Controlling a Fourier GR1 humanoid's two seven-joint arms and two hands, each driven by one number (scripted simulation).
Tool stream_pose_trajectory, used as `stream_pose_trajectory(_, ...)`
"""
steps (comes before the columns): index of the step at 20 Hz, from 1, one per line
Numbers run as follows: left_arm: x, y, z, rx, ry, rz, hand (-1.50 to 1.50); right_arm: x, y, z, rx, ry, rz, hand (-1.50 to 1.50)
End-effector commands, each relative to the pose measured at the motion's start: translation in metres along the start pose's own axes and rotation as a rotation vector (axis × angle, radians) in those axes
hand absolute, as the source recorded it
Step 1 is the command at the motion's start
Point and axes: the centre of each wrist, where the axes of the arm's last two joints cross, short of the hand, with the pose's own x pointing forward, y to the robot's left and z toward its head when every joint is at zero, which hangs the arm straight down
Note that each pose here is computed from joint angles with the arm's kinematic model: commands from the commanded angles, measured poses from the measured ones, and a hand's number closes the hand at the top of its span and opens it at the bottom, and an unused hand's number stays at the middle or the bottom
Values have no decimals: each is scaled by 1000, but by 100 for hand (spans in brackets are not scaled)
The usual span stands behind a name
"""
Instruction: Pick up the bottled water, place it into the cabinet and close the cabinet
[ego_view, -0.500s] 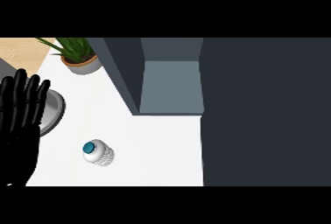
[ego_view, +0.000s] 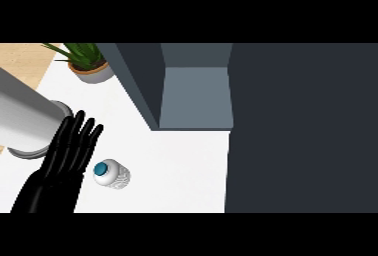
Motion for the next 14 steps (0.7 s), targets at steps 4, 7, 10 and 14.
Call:
stream_pose_trajectory(4,6,3,46,65,196,144,-150,5,-6,34,37,138,-198,-150)
stream_pose_trajectory(7,25,-10,65,43,210,145,-150,17,-4,40,31,147,-187,-150)
stream_pose_trajectory(10,4,-1,63,66,198,134,-150,-1,6,37,40,138,-194,-150)
stream_pose_trajectory(14,14,28,83,58,208,119,-150,-4,9,49,1,123,-196,-150)
